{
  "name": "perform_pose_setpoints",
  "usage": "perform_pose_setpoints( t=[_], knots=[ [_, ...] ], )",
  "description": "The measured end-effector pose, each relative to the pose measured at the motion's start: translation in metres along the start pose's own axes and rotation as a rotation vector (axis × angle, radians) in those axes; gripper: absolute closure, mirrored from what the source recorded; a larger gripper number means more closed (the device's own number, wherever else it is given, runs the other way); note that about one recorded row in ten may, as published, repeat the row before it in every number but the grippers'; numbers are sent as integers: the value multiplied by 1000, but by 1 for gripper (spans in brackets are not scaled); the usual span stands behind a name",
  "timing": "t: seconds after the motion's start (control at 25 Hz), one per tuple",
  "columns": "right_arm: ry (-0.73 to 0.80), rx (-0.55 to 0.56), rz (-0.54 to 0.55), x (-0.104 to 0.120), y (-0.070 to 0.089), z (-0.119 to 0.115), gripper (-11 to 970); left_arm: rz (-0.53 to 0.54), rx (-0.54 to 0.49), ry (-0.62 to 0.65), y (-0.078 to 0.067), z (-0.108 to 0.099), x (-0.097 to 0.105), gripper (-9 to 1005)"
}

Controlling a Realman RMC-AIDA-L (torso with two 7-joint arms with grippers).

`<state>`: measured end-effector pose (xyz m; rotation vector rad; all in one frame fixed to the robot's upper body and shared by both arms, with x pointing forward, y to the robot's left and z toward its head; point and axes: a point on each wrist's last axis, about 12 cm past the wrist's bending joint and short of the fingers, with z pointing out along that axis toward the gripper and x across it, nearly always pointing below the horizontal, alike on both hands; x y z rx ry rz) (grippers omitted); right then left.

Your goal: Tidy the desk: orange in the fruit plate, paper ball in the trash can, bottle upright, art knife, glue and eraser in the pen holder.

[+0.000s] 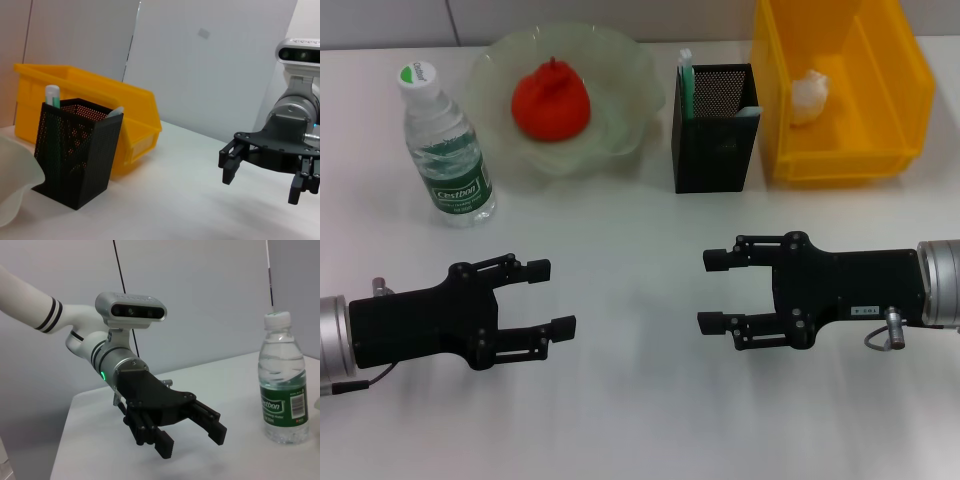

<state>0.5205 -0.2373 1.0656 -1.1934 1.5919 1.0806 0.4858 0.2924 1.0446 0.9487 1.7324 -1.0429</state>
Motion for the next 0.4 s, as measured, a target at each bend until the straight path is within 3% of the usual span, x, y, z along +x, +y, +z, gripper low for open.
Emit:
perform_pose_setpoints(
  t=[0.4],
  knots=[
    [1, -1, 1, 0, 0, 0, 233, 1, -9, 4, 1, -1, 1, 167]
  ],
)
